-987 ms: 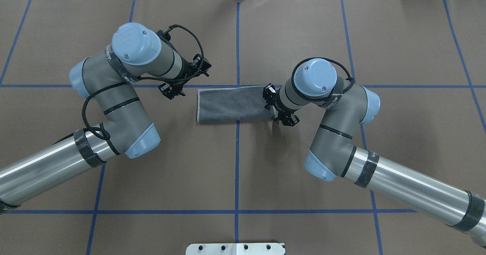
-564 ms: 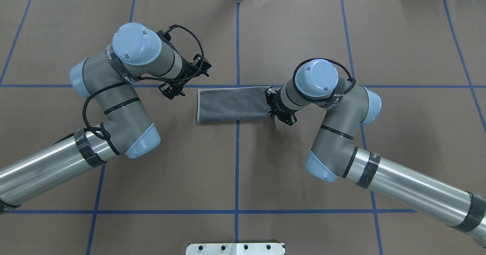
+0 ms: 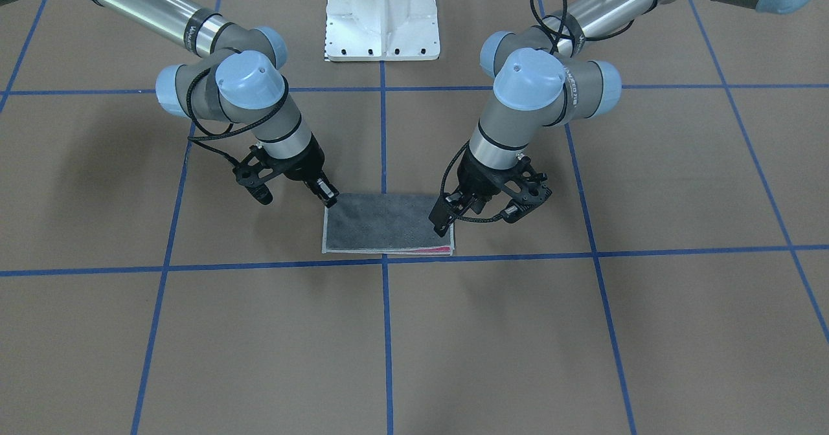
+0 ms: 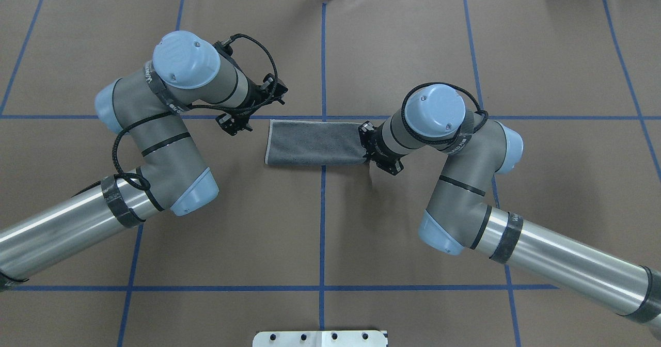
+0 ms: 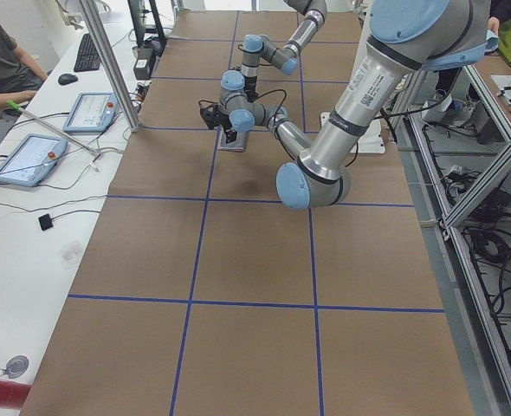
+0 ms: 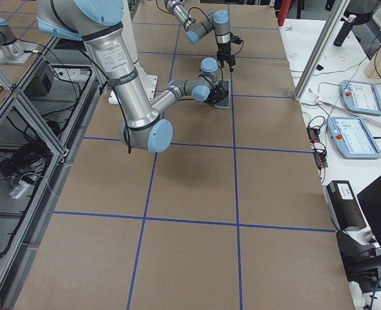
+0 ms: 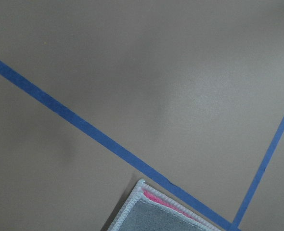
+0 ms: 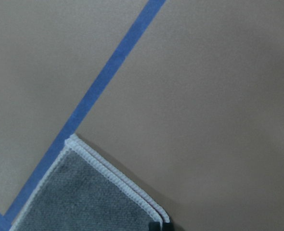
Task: Fold towel twice with both arms
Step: 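Lower the right gripper and grasp the folded strip's end, then drag the strip end toward the robot, turning it lengthwise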
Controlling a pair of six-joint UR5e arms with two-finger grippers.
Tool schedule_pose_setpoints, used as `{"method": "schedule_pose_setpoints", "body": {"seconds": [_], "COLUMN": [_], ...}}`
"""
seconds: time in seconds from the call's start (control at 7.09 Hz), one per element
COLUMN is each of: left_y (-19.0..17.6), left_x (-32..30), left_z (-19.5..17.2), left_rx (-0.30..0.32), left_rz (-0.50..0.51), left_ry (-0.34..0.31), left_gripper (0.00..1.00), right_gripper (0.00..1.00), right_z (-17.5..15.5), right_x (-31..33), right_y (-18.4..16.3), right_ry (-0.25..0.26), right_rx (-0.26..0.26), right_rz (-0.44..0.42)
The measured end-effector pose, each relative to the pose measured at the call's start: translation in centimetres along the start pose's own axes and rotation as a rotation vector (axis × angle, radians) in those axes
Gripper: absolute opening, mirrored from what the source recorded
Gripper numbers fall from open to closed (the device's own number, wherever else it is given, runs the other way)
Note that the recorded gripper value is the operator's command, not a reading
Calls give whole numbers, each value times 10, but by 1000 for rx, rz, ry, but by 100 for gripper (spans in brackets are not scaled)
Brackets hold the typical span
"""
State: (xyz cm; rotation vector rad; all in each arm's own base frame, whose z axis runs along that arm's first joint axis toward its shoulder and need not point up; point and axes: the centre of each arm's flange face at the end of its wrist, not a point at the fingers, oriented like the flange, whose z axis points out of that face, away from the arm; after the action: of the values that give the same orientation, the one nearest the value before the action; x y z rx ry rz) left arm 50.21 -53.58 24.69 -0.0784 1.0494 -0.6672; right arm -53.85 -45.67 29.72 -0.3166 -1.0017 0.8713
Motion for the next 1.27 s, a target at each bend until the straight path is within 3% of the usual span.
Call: {"method": "schedule_pose_setpoints", "body": {"seconds": [0.28,0.71,1.27], "left_y": [0,0,6], "left_x": [0,2,0], "left_z": [-1,-10,-29], "left_rx": [0,-14,-23], "left_rz": [0,0,-2], "left_ry": [1,9,2], "left_gripper": [100,100,100], "right_gripper": [0,0,0], "right_z": [-11,-11,-17], "right_x": [26,48,37], "right_y": [34,99,165], "right_ry": [11,44,52], "right_rx": [-51,-134,-211], "right_rz": [0,70,159]}}
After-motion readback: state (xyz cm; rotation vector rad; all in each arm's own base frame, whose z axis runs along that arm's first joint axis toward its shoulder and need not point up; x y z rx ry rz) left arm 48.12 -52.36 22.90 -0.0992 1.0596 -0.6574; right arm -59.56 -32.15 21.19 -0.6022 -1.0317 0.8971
